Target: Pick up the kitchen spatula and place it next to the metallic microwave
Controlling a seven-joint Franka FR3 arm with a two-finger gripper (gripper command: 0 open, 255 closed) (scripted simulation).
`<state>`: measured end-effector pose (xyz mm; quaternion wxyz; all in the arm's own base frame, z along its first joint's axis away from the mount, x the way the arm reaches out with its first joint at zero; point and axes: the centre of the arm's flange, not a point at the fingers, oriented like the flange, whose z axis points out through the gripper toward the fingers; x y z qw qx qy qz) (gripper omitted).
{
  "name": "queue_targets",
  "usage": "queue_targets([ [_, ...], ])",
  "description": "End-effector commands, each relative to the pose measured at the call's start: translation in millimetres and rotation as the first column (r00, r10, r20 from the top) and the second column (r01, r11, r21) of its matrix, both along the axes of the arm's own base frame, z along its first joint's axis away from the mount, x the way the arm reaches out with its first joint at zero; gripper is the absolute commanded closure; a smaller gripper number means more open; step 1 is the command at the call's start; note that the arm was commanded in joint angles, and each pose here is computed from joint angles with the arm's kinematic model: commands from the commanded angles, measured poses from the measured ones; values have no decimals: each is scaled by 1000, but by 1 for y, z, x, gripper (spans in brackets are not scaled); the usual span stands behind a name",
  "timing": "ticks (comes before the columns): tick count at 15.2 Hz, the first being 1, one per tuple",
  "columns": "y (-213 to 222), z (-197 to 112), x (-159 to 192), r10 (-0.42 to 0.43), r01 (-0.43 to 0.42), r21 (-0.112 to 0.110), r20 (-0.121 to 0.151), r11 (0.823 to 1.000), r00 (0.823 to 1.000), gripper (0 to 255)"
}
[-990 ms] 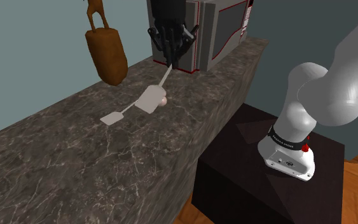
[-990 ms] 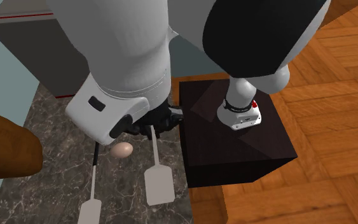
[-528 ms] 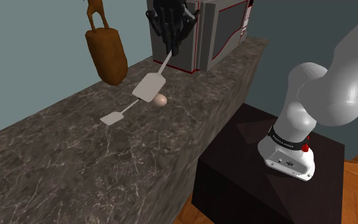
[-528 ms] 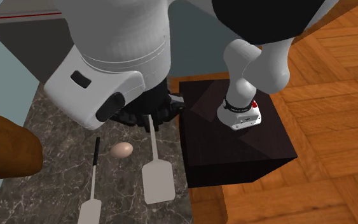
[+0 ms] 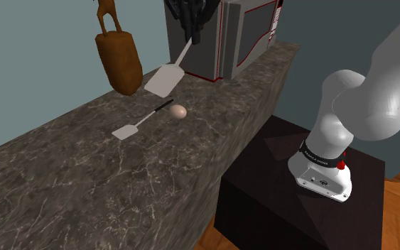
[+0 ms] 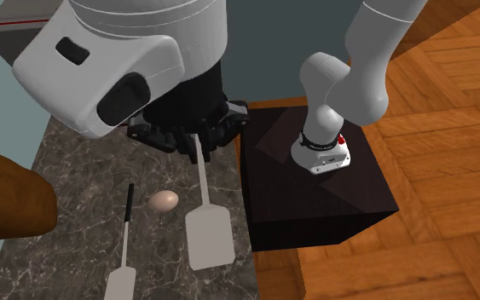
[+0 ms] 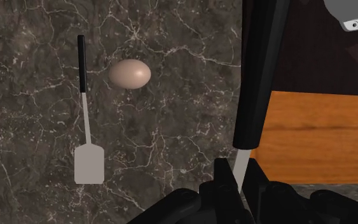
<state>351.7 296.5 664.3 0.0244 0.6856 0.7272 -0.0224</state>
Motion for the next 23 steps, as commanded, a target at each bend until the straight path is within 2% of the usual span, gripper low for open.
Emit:
queue_targets([
  [1, 0, 12, 1, 0, 0, 0, 0, 1000, 1000, 255],
  [18, 0, 99, 1, 0, 0, 0, 0, 1000, 1000, 255],
  [23, -65, 99, 7, 0, 0, 0, 0, 1000, 1000, 255],
])
